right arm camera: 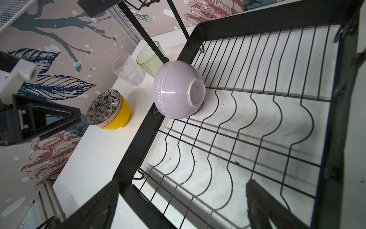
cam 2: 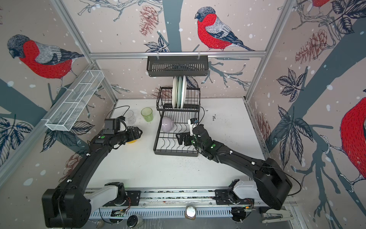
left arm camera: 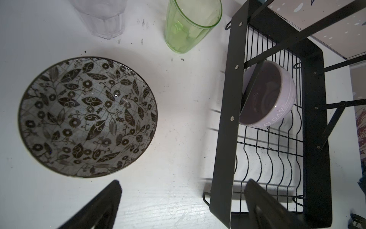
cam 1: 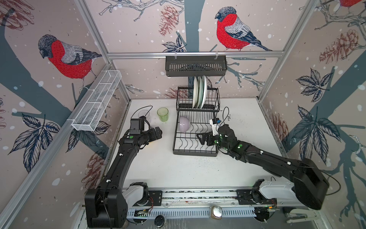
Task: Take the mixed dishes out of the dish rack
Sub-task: 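Reach the right gripper to the lavender bowl while the left gripper rises, then close the right gripper on the rim of the lavender bowl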
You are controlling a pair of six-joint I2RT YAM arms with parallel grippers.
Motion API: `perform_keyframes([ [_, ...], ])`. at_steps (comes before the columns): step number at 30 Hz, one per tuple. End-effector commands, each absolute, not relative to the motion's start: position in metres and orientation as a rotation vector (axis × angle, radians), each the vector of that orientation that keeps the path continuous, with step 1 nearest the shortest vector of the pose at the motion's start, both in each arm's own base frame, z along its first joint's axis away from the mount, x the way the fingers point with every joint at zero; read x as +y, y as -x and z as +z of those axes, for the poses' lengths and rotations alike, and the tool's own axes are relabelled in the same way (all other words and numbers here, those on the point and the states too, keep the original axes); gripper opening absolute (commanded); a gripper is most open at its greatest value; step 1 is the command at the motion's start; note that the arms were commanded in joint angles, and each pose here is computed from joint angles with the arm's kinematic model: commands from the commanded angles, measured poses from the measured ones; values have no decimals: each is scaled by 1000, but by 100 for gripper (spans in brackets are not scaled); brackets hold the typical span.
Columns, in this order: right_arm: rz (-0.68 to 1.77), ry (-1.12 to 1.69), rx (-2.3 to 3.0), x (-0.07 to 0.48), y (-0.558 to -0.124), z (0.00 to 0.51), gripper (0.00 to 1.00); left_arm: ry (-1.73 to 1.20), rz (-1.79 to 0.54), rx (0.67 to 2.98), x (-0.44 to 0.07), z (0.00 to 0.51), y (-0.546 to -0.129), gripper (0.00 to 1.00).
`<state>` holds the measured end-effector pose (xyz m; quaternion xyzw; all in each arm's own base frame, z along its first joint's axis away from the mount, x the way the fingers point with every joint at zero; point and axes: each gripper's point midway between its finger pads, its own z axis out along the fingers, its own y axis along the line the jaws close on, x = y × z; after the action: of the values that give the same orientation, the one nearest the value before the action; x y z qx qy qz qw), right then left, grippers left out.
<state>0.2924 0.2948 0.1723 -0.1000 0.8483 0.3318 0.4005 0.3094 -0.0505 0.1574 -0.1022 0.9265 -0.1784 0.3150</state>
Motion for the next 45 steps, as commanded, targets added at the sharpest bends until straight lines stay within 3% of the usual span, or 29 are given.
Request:
perform_keyframes([
  [1, 905, 156, 2100, 309, -309, 186, 100, 232, -510, 2368, -56, 162, -316, 97],
  [18, 808, 155, 2158, 368, -346, 154, 94, 134, -646, 2347, -76, 153, -311, 97],
  [26, 760, 224, 2139, 392, -355, 148, 97, 120, -668, 2328, -78, 156, -309, 97],
  [45, 629, 230, 2178, 407, -383, 118, 96, 123, -681, 2330, -80, 154, -307, 97],
])
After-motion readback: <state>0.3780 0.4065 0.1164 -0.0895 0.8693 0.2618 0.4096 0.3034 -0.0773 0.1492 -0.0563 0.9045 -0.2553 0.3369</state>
